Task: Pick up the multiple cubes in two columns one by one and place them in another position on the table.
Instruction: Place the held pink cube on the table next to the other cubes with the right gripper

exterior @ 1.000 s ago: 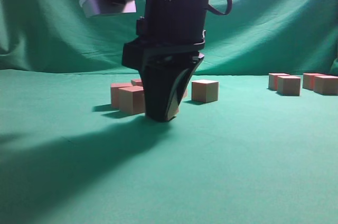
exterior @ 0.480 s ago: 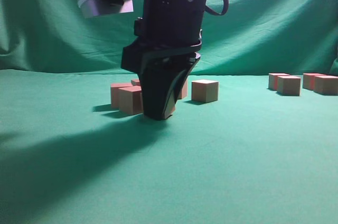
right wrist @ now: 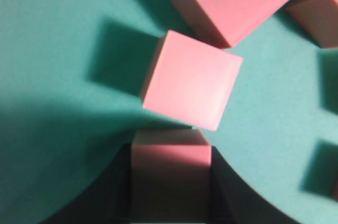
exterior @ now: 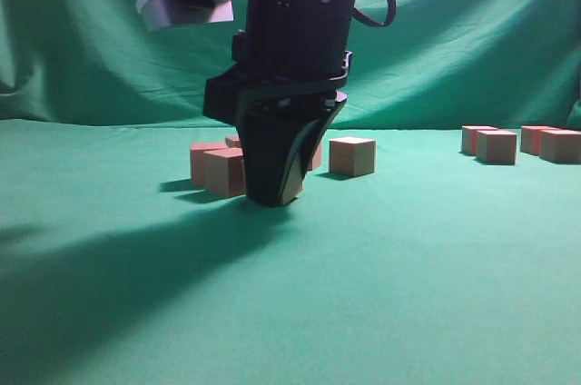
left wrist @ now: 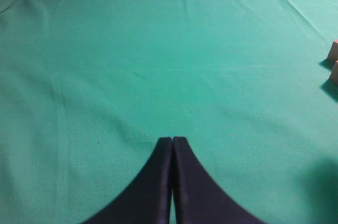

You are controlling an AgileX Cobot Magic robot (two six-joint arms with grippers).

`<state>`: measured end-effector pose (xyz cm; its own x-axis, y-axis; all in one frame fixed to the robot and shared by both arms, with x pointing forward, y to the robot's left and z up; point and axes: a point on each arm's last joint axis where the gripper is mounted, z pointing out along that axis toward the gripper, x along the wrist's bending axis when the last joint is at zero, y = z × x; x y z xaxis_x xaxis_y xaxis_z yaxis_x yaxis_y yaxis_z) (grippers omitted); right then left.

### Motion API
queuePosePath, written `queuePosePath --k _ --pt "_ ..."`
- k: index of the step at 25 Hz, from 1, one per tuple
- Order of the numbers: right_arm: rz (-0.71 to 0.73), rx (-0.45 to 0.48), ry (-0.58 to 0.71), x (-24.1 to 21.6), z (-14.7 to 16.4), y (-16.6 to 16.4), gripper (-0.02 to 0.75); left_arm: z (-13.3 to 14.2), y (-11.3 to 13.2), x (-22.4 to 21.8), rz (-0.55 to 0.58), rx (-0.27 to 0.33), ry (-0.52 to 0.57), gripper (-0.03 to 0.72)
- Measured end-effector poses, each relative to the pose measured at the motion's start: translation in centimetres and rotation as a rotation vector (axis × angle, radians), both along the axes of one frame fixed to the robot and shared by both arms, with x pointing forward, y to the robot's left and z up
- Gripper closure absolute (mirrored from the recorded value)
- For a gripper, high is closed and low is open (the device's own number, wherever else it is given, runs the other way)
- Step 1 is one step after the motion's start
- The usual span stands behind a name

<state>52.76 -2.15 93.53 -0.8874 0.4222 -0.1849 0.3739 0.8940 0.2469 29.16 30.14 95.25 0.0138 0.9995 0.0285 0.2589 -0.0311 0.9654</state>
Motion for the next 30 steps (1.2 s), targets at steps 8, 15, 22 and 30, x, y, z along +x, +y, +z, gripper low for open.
queuePosePath --k 8,15,22,30 --pt "-0.002 -0.002 -0.003 0.03 0.0 -0.03 0.482 0.0 0.0 0.0 0.0 0.0 0.0 0.688" --pt "-0.011 -0.003 -0.004 0.25 0.0 -0.26 0.482 0.0 0.0 0.0 0.0 0.0 0.0 0.688" --pt "-0.023 -0.001 0.0 0.39 0.0 -0.32 0.323 0.0 0.0 0.0 0.0 0.0 0.0 0.688" --pt "-0.061 0.011 0.005 0.46 0.15 -0.26 0.127 0.0 0.0 0.0 0.0 0.0 0.0 0.688"
